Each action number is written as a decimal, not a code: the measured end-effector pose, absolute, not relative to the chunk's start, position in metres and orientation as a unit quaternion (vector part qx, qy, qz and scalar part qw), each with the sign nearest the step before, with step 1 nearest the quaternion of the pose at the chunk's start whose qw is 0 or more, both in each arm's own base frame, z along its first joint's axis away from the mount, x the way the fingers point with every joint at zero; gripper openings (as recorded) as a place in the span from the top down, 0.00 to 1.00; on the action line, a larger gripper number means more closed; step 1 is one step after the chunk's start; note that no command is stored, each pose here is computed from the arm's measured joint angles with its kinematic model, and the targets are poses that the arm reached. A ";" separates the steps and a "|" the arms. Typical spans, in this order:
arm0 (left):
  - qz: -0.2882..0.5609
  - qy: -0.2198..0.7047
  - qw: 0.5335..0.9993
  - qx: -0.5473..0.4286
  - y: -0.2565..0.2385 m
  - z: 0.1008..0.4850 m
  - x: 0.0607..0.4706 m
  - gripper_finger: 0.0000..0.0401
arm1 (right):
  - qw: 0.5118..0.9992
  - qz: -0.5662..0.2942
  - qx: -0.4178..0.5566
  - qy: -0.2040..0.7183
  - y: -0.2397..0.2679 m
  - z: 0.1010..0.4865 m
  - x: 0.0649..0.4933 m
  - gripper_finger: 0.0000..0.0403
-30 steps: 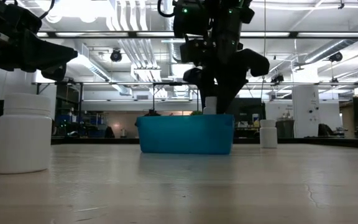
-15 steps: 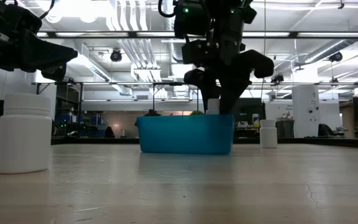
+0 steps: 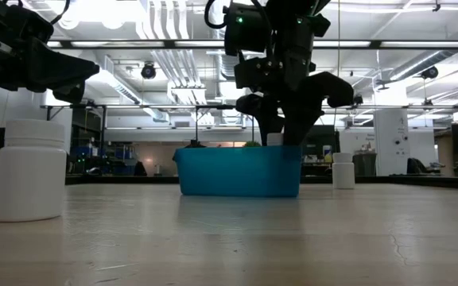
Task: Pick and place pill bottles into a basket
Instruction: Put the white pill bottle into the blue bin
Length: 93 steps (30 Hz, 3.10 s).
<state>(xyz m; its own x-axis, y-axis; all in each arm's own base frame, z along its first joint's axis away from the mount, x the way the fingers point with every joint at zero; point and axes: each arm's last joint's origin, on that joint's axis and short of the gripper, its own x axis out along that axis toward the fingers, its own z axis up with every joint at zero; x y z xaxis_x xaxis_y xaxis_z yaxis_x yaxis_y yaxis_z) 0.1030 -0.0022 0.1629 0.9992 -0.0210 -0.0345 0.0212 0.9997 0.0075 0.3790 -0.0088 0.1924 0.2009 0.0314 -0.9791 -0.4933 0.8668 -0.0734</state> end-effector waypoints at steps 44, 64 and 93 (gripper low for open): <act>-0.011 0.017 1.000 0.004 -0.002 0.163 0.103 0.92 | 0.757 0.196 -0.188 0.594 -0.008 0.193 0.381 0.48; -0.011 0.017 1.000 0.004 -0.002 0.163 0.103 0.92 | 0.749 0.195 -0.181 0.607 -0.008 0.192 0.378 0.48; -0.011 0.018 1.000 0.004 -0.002 0.163 0.103 0.92 | 0.737 0.182 -0.185 0.624 -0.009 0.247 0.378 0.48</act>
